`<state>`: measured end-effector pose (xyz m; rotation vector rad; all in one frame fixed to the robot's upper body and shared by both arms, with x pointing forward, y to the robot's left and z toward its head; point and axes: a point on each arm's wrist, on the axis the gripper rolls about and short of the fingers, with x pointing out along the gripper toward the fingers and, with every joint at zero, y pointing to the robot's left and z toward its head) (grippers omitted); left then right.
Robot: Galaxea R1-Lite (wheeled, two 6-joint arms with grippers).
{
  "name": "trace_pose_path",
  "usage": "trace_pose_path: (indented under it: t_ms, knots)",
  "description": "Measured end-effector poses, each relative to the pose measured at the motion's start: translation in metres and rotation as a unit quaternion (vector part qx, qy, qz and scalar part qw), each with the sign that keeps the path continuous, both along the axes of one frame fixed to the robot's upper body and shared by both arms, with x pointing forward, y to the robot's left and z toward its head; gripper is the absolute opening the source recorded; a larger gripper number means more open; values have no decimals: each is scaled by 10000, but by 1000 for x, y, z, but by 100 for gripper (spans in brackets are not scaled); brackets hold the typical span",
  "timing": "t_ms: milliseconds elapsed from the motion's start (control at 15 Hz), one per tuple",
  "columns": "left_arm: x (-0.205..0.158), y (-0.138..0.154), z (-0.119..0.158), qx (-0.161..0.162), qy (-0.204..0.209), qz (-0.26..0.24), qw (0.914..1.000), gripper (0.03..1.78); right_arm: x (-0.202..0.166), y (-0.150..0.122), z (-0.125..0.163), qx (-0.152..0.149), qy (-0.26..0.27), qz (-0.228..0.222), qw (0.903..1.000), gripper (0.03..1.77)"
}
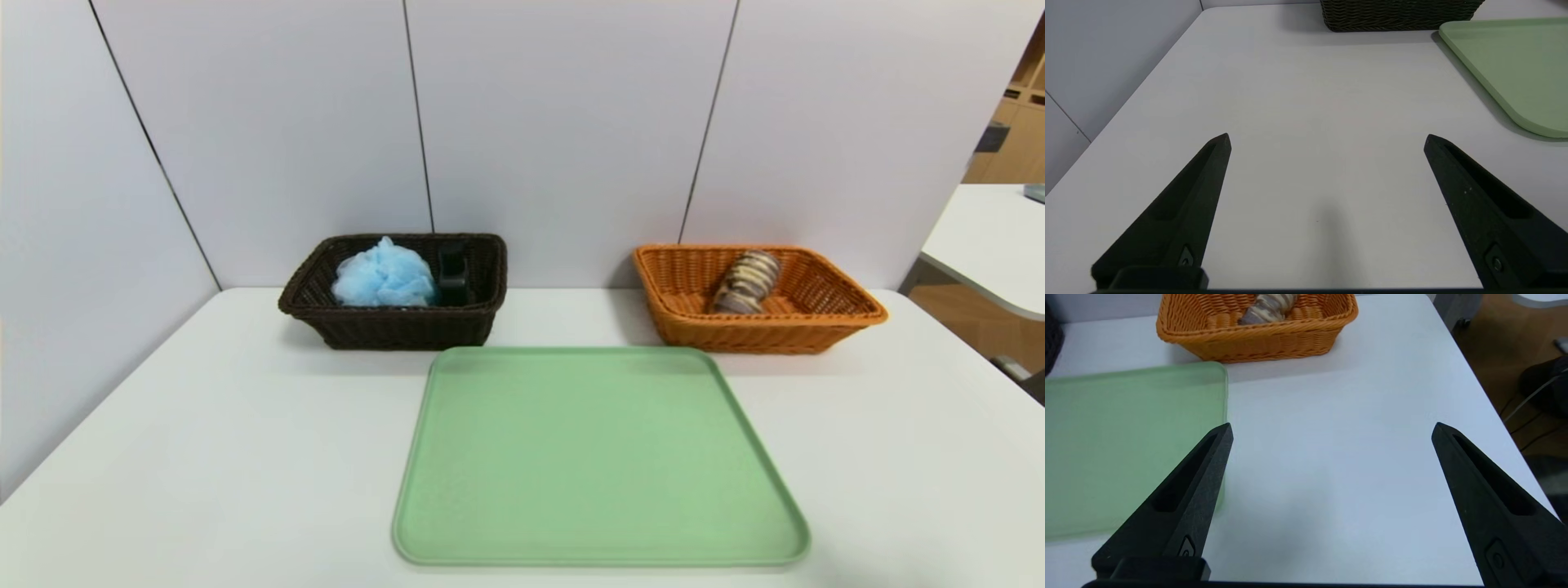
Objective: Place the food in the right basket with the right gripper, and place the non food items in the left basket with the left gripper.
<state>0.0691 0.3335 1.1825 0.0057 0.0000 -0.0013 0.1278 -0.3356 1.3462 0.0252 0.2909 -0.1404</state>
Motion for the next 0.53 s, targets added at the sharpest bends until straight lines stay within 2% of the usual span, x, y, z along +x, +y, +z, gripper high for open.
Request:
trace_pose_path:
  t_ms: [333, 533]
  knots:
    - [0, 0, 0, 2, 0, -2, 10000, 169, -49, -8, -50, -453, -381, 473, 9971, 169]
    - [0, 0, 0, 2, 0, -2, 10000, 169, -50, -6, -76, -703, -698, 675, 9928, 169]
